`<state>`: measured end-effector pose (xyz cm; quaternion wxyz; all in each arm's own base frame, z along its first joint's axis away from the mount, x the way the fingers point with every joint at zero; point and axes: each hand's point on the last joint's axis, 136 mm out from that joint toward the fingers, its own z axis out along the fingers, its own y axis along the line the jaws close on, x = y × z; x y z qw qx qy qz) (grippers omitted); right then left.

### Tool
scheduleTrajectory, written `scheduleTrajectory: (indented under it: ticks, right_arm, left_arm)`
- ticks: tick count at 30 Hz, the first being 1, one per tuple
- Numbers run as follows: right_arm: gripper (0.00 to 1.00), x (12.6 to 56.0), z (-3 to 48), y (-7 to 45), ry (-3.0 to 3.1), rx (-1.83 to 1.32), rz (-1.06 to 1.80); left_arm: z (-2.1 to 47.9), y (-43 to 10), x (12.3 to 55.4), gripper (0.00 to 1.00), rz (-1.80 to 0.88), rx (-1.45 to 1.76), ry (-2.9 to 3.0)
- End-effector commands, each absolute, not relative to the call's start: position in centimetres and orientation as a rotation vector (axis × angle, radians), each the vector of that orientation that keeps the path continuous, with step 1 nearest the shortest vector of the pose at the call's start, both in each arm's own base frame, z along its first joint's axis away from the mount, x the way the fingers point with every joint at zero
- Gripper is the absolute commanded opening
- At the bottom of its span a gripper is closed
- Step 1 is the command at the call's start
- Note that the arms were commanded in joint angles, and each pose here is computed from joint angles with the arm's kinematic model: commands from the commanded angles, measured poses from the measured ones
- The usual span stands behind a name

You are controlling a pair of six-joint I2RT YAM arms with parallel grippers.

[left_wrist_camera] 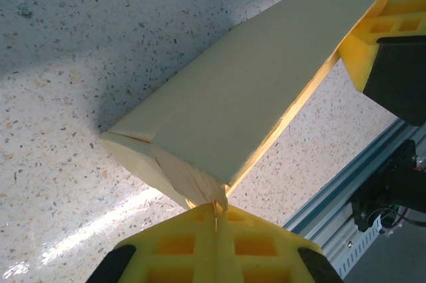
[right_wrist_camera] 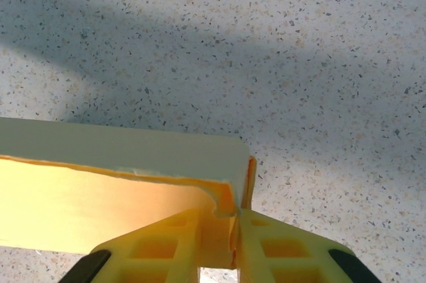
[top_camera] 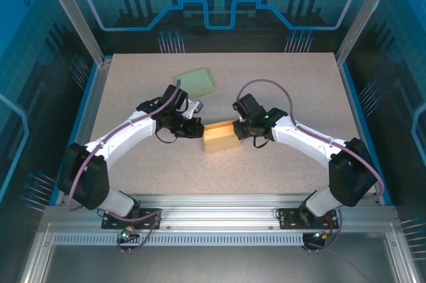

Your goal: Fold the paper box

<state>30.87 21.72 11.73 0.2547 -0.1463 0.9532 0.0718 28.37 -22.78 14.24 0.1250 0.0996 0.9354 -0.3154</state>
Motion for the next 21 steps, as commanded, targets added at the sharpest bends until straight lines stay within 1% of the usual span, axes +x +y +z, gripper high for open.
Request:
scheduleTrajectory:
  ticks: [1,8,16,21]
  right_arm:
    - [0.19,29.17,9.99,22.06,2.658,-0.476,0.171]
    - [0.18,29.20,9.76,22.14,2.665,-0.478,0.170]
    - [0.14,29.13,9.63,22.09,2.670,-0.484,0.166]
    - [0.14,29.12,9.66,22.12,2.669,-0.483,0.170]
  left_arm:
    - [15.87,-23.72,28.62,0.00,-1.013,0.284,2.649]
    - [16.23,-23.66,28.88,0.00,-1.010,0.271,2.627]
    - [16.69,-23.72,29.11,0.00,-1.028,0.241,2.604]
    - [16.68,-23.63,28.87,0.00,-1.027,0.243,2.610]
